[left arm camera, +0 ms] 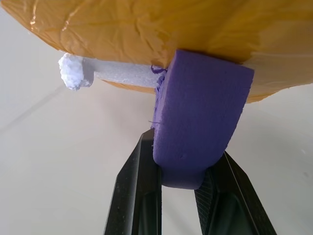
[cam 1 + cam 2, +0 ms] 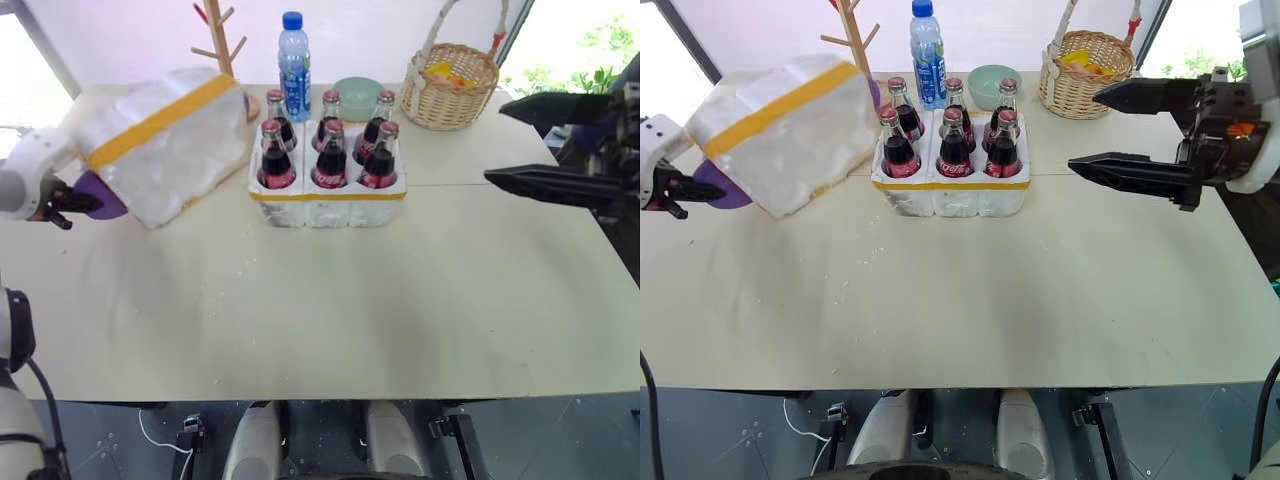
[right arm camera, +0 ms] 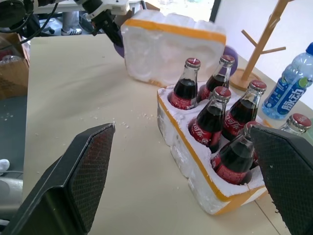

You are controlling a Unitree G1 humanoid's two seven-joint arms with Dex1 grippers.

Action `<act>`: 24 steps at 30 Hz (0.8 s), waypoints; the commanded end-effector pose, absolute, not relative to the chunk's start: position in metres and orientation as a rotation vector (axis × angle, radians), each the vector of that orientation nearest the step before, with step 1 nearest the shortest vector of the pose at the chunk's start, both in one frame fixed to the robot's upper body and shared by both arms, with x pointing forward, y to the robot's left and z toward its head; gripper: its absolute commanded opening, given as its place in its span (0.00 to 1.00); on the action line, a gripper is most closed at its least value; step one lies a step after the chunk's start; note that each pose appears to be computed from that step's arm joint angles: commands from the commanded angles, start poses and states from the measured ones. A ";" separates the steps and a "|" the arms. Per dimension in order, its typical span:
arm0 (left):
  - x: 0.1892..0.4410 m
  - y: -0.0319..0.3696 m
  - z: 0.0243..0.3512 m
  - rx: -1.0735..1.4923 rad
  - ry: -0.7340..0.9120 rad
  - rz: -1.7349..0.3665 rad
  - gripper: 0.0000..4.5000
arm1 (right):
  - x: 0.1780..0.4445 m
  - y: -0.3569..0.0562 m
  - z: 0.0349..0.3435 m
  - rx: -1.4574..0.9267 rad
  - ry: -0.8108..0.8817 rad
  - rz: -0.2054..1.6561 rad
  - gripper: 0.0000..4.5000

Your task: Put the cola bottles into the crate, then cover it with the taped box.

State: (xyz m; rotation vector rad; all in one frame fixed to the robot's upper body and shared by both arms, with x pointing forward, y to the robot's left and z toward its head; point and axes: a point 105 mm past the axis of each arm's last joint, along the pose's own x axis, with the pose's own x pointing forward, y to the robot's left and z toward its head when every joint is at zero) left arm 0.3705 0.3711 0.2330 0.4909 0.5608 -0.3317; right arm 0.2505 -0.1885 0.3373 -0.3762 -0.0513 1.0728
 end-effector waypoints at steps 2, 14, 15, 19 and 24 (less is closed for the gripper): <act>0.386 0.354 0.299 0.581 0.196 -0.292 0.12 | 0.247 -0.199 0.332 -0.383 0.006 1.046 1.00; 0.413 0.236 0.353 1.235 -0.405 -0.249 0.12 | 0.244 -0.199 0.314 -0.344 0.009 1.002 1.00; 0.417 0.230 0.350 1.282 -0.416 -0.240 0.12 | 0.244 -0.198 0.314 -0.342 0.007 1.000 1.00; 0.431 0.208 0.340 1.401 -0.469 -0.207 0.12 | 0.245 -0.199 0.311 -0.330 0.005 0.973 1.00; 0.441 0.191 0.329 1.465 -0.503 -0.184 0.12 | 0.242 -0.205 0.305 -0.326 0.029 0.937 1.00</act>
